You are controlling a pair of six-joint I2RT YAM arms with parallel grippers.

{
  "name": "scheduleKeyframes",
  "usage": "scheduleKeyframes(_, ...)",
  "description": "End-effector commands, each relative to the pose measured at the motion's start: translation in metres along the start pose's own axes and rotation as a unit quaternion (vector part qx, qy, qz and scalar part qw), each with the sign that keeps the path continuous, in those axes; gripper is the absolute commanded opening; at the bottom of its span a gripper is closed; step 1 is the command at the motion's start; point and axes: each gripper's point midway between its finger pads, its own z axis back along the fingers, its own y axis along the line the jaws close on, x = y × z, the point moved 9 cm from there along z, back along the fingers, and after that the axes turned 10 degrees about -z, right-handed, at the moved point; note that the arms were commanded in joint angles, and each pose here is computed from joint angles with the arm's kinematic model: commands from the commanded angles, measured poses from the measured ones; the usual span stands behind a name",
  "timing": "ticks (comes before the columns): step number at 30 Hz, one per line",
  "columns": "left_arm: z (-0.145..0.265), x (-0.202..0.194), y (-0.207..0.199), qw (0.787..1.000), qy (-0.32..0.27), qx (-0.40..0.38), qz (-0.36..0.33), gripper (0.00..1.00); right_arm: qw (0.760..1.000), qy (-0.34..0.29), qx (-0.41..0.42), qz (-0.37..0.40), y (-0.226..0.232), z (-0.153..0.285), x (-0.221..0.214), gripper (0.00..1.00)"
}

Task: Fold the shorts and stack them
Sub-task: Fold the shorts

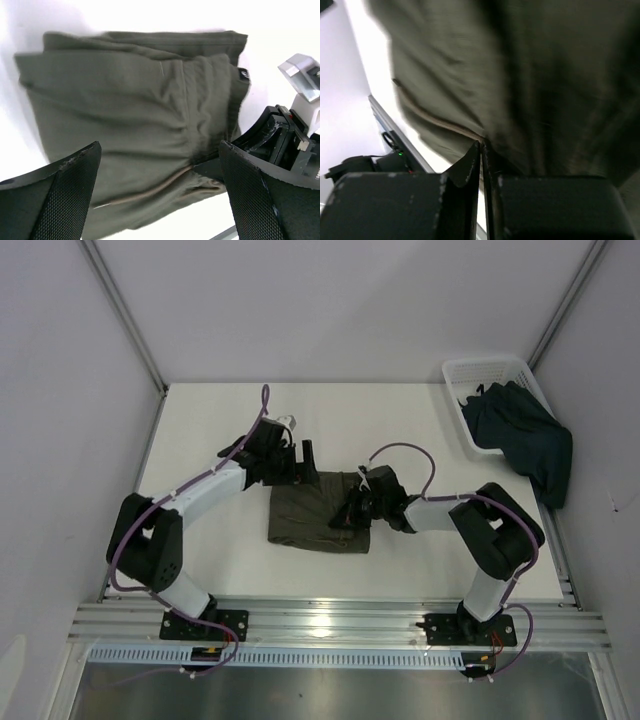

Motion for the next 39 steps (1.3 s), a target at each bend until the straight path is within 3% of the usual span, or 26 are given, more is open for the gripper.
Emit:
scheduleKeyframes(1,-0.022,0.012,-0.004,0.999,-0.009,-0.043,-0.016,0.99,0.999,-0.017,-0.028,-0.018,-0.027,0.005,-0.005,0.06)
scheduleKeyframes(7,-0.059,0.011,-0.004,0.997,0.019,-0.067,-0.015,0.98,0.995,-0.025,-0.093,-0.009,-0.046,0.003,-0.012,0.04)
scheduleKeyframes(17,-0.108,-0.007,0.021,0.996,0.092,0.009,0.001,0.98,0.980,-0.056,-0.189,0.013,-0.050,0.016,0.009,0.03)
scheduleKeyframes(20,-0.106,-0.033,0.028,0.993,0.111,0.025,0.022,0.98,0.973,-0.065,-0.219,0.022,-0.047,0.021,0.027,0.01)
scheduleKeyframes(22,-0.094,-0.032,0.024,0.995,0.089,0.023,0.041,0.98,0.969,-0.079,-0.234,0.029,-0.043,0.024,0.041,0.01)
scheduleKeyframes(23,-0.091,-0.054,0.029,0.993,0.099,0.026,0.052,0.98,0.968,-0.080,-0.233,0.038,-0.040,0.024,0.045,0.01)
scheduleKeyframes(25,-0.073,-0.051,0.024,0.995,0.066,0.019,0.077,0.98,0.966,-0.085,-0.239,0.040,-0.038,0.024,0.056,0.01)
scheduleKeyframes(29,-0.042,-0.095,0.021,0.991,0.034,0.004,0.128,0.98,0.965,-0.087,-0.238,0.062,-0.024,0.008,0.081,0.01)
scheduleKeyframes(34,0.001,-0.129,0.016,0.986,-0.016,0.014,0.164,0.99,0.971,-0.109,-0.197,0.077,0.010,0.015,0.095,0.17)
scheduleKeyframes(39,0.049,-0.108,0.006,0.988,-0.079,0.023,0.133,0.99,0.972,-0.138,-0.158,0.108,0.051,0.050,0.085,0.56)
